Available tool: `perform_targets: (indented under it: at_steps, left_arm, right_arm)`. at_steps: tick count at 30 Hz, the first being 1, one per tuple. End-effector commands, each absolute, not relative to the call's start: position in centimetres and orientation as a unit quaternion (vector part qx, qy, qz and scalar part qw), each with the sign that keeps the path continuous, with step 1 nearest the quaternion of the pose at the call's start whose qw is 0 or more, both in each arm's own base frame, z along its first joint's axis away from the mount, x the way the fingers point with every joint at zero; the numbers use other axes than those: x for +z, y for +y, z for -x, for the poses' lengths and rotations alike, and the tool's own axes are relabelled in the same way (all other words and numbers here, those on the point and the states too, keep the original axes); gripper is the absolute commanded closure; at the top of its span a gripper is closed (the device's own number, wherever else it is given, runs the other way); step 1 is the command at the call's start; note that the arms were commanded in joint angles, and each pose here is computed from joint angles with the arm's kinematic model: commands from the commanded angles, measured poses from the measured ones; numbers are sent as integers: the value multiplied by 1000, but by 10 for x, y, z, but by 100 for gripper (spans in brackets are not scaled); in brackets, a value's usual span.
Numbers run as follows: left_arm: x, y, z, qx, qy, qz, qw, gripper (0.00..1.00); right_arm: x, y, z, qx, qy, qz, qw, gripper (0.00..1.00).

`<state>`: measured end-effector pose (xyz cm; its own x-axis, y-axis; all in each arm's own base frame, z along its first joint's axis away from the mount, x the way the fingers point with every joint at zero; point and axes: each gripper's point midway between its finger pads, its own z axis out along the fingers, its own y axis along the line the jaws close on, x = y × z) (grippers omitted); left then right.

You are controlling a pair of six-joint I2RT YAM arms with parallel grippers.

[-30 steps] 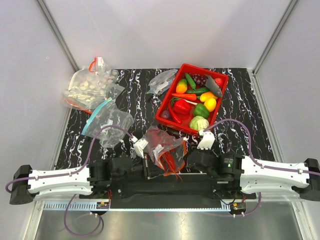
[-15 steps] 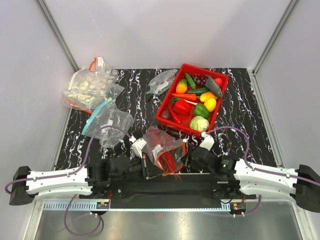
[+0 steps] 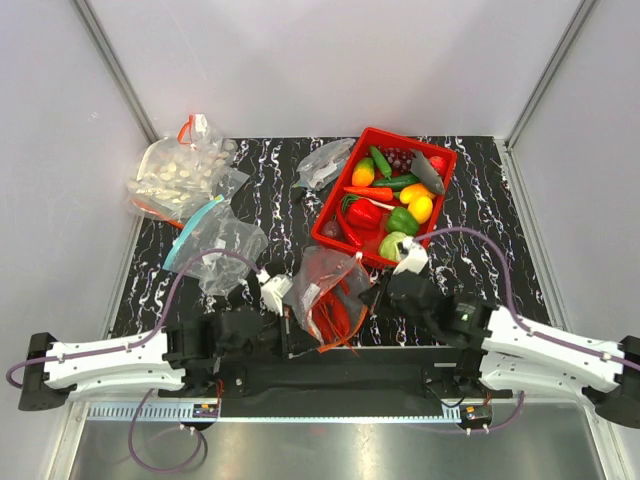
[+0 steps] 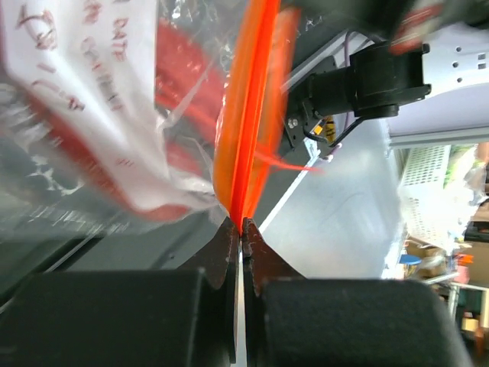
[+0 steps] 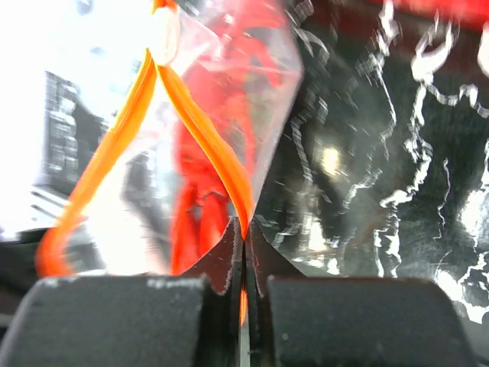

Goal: Place the food in the zip-top bag and seal the zipper
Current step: Place the fake lobster in the zipper food storage bag.

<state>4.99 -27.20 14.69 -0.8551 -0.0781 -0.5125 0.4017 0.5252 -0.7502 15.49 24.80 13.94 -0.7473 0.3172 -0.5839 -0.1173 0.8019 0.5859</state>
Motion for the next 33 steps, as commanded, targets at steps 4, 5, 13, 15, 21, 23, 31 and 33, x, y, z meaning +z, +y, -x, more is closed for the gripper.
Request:
perform_targets:
  at_steps: [4,5,13,15,21,23,31,33]
  left_arm:
    - [210,-264,-52,-469,826,-136,282,100]
    - [212,-260,-51,-462,830,-141,279,100]
    - [258,-240,-45,-477,814,-157,292,96]
    - [255,-241,-41,-481,815,-161,279,97]
    - [236,-264,-33,-482,822,-207,222,100]
    - [235,-269,-55,-491,822,-189,218,100]
    - [247,-249,-107,-521,807,-179,214,100]
    - [261,-246,-113,-529,798,-180,223,100]
  right_arm:
    - [196,219,-155,243,899,-36,363,100]
    - [205,223,-152,252,899,-33,356,100]
    - [221,215,-145,259,900,-42,349,100]
    - [221,210,-143,244,907,-39,342,100]
    - [221,209,-150,188,922,-37,336,100]
    - [223,213,-156,185,919,-38,347,100]
    - [235,221,-185,121,914,-34,386,100]
    - [243,217,-187,106,913,-30,392,100]
